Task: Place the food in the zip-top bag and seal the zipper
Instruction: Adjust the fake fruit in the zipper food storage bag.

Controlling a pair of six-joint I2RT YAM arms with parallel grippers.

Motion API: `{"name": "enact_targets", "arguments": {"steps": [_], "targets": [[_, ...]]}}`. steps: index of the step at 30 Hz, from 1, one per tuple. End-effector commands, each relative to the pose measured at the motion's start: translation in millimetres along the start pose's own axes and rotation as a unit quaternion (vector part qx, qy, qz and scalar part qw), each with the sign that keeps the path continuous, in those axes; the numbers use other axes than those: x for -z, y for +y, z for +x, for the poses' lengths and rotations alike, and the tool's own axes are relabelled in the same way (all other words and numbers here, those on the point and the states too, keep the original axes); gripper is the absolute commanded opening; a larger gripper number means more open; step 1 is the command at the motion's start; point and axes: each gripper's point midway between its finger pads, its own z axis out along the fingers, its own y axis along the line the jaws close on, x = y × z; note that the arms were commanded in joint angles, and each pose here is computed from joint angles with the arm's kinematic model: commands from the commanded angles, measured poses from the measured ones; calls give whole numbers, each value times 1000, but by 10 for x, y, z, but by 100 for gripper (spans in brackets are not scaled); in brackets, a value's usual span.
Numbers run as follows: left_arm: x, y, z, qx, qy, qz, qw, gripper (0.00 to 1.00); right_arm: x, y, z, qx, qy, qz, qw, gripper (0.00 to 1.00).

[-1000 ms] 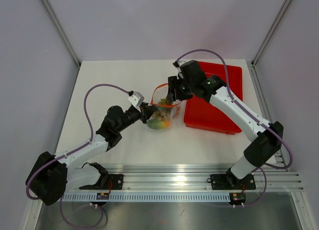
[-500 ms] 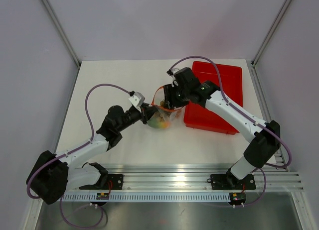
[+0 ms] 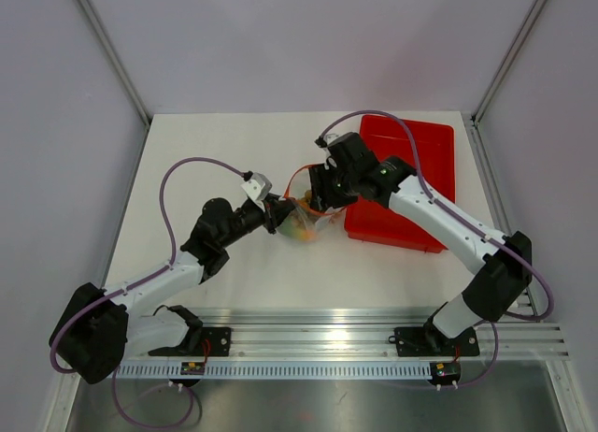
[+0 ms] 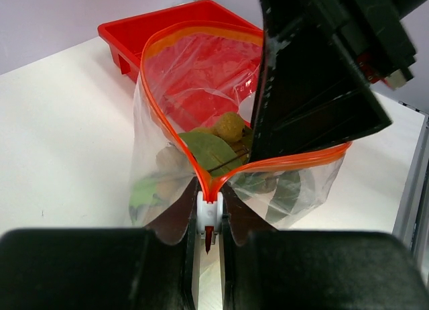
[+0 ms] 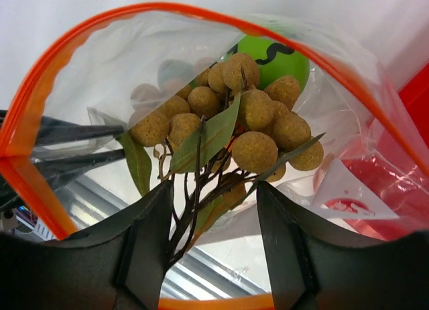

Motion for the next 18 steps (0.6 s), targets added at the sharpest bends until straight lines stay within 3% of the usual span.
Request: {"name": "enact_targets", "arguments": {"steps": [1,7,18], "targets": [[-19,-19,-150,-14,-23,10,1000,0,322,139,-173,4,-48,-22,999,60],[-20,-21,-153,-14,-23,10,1000,0,492,204,-228,10,-67,-38,997,61],[-26,-33,-160,-12,-23,13,1000,0,259,253,-34,24,-24,-40,999,48]]}}
